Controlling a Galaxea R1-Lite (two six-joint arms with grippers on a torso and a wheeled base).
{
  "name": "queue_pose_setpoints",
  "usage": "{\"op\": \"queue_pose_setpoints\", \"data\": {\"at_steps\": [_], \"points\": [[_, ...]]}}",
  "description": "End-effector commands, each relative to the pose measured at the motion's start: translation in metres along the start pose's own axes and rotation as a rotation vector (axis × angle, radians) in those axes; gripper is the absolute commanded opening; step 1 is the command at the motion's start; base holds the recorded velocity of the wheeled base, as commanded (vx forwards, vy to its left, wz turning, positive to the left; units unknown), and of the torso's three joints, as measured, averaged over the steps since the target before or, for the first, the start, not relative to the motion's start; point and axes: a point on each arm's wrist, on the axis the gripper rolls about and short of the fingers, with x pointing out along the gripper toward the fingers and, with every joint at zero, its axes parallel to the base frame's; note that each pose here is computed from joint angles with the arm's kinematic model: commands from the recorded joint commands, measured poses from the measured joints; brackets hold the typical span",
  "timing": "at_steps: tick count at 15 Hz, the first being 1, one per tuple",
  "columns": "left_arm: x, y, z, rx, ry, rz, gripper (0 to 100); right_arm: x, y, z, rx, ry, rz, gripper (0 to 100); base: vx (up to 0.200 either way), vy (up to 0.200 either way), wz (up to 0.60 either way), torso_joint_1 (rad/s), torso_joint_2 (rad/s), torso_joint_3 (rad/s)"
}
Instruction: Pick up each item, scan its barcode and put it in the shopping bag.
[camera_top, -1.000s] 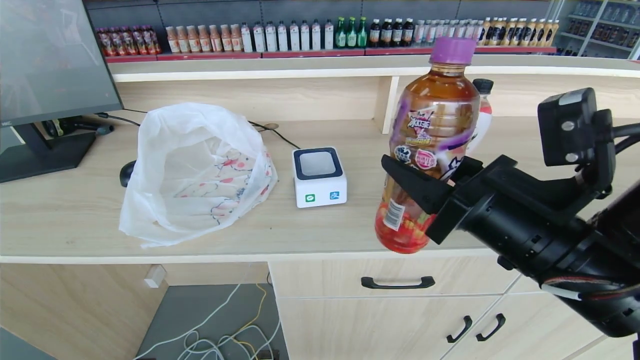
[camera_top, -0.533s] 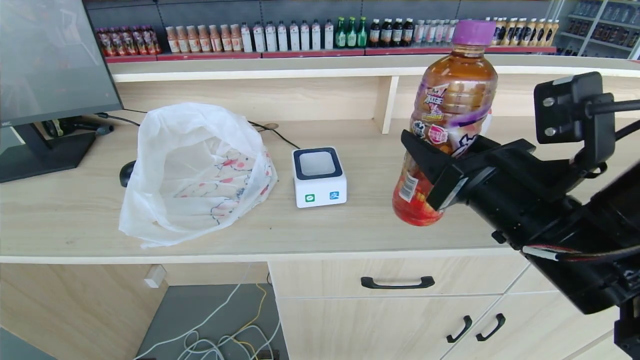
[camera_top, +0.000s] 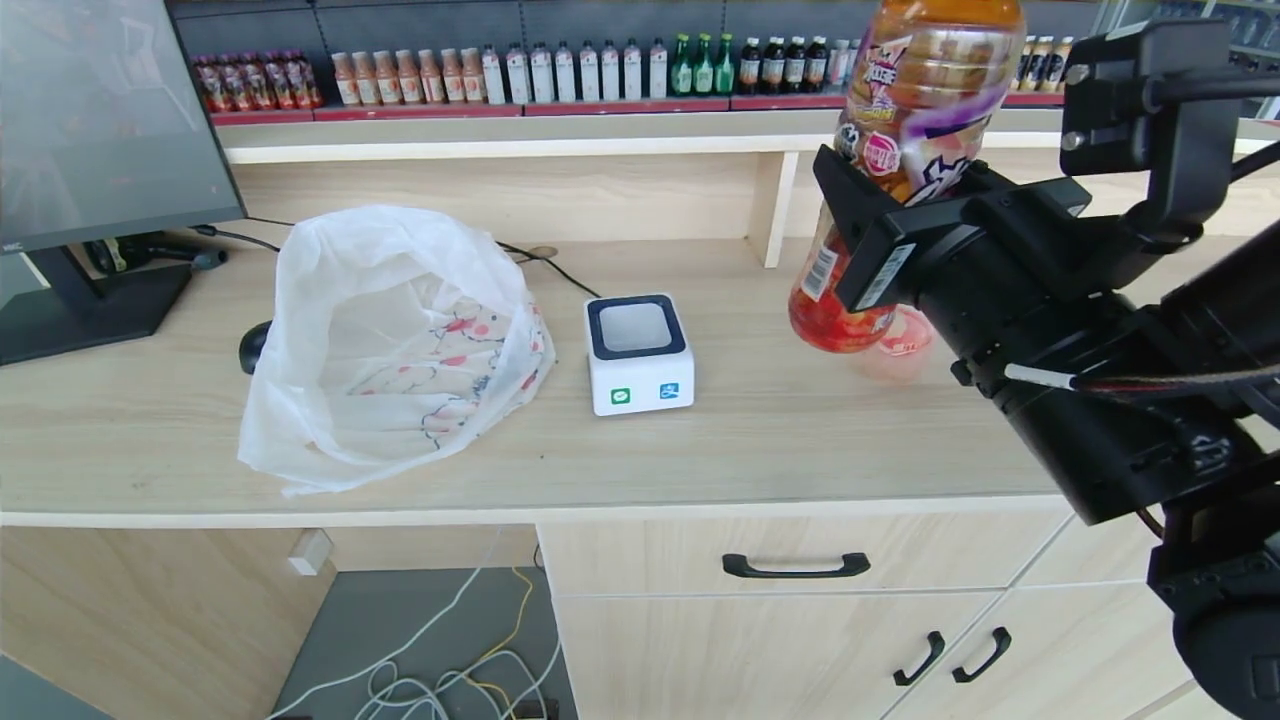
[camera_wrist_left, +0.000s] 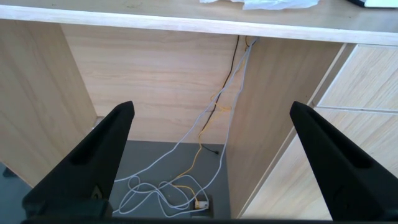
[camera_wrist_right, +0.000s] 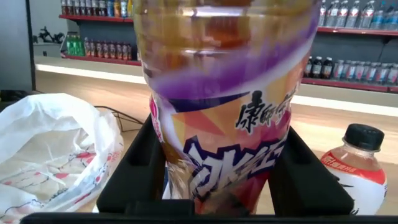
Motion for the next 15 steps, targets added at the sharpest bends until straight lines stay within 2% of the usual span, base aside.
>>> {"op": "queue_pose_setpoints", "data": {"at_steps": [1,12,15], "points": [[0.0,0.0,0.0,0.001,-0.001,0.001,100,0.0,0.001,-0.002,-0.005,0.005,0.003,0,0.0,0.2,0.0,-0.002,0.01,0.002],[0.0,0.0,0.0,0.004,-0.001,-0.003,100,-0.007,0.007,-0.009,0.021,0.036,0.032,0,0.0,0.2,0.0,0.005,0.0,0.003],[0.0,0.0,0.0,0.001,-0.001,0.001,100,-0.007,0.009,-0.012,-0.006,0.043,0.043,0,0.0,0.0,0.0,0.0,0.0,0.0]]}}
